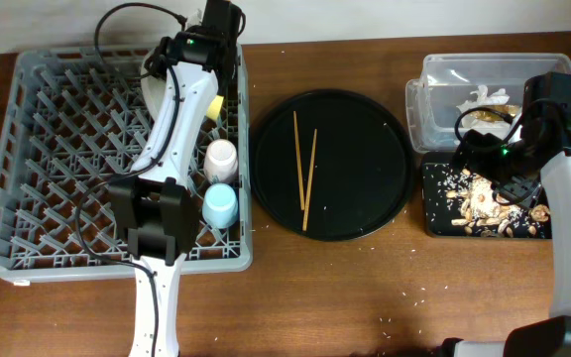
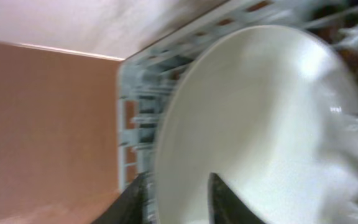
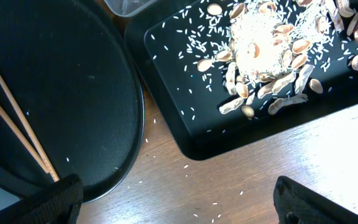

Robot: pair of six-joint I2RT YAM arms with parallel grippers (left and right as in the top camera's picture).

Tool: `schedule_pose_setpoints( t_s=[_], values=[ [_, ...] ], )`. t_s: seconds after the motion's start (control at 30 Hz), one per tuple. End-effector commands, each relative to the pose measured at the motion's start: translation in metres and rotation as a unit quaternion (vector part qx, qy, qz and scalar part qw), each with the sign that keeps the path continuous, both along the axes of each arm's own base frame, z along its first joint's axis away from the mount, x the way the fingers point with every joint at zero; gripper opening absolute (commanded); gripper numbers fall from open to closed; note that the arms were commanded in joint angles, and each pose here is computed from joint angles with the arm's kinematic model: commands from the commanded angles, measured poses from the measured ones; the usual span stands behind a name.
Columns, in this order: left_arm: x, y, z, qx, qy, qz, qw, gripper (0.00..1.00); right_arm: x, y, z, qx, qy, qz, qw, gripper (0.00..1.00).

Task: Sort waste into correct bins and load items into the dishwasher rack
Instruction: 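Lift the white plate and stand it in the rack, then move the left gripper to the chopsticks and grasp one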

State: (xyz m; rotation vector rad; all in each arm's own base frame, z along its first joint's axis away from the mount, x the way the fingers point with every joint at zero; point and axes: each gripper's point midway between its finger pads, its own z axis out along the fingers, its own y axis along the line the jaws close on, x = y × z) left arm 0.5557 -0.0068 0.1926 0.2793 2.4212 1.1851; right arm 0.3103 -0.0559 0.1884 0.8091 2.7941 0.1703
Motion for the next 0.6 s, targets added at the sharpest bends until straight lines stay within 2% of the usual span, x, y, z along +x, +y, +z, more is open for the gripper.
schedule_pose_setpoints(
  t_s=[0.0,0.1,0.13,0.17,0.2,0.23,0.27,0.33,0.4,0.47,0.57],
  values=[
    [0.005,-0.015,-0.012,-0.064,0.0,-0.02,0.998,0.68,0.001,-0.003,0.006,-0.007,-0.008,-0.005,1.0,0.99],
    [0.003,-0.016,0.016,-0.088,-0.044,-0.005,0.995,0.87,0.001,-0.003,0.006,-0.007,-0.008,-0.005,1.0,0.99],
    [0.002,-0.019,0.03,-0.103,-0.058,-0.01,0.993,0.87,0.001,-0.003,0.006,-0.007,-0.008,-0.005,1.0,0.99],
    [0.001,-0.023,0.042,-0.121,-0.069,-0.019,0.99,0.93,0.001,-0.003,0.006,-0.007,-0.008,-0.005,1.0,0.98],
    [-0.002,-0.037,0.062,-0.167,-0.085,-0.044,0.981,0.99,0.001,-0.003,0.006,-0.007,-0.008,-0.005,1.0,0.98],
    [-0.008,-0.058,0.078,-0.224,-0.086,-0.082,0.967,0.99,0.001,-0.003,0.006,-0.007,-0.008,-0.005,1.0,0.99],
    [-0.02,-0.091,0.097,-0.303,-0.077,-0.138,0.94,0.99,0.001,-0.003,0.006,-0.007,-0.008,-0.005,1.0,0.99],
    [-0.045,-0.142,0.125,-0.408,-0.056,-0.224,0.883,0.99,0.001,-0.003,0.006,-0.007,-0.008,-0.005,1.0,0.98],
    [-0.072,-0.177,0.141,-0.47,-0.031,-0.271,0.84,0.99,0.001,-0.003,0.006,-0.007,-0.008,-0.005,1.0,0.98],
    [-0.09,-0.196,0.134,-0.503,-0.003,-0.25,0.827,0.99,0.001,-0.003,0.006,-0.007,-0.008,-0.005,1.0,0.99],
    [-0.113,-0.221,0.095,-0.497,0.074,-0.237,0.831,0.99,0.001,-0.003,0.006,-0.007,-0.008,-0.005,1.0,0.98]
  ],
)
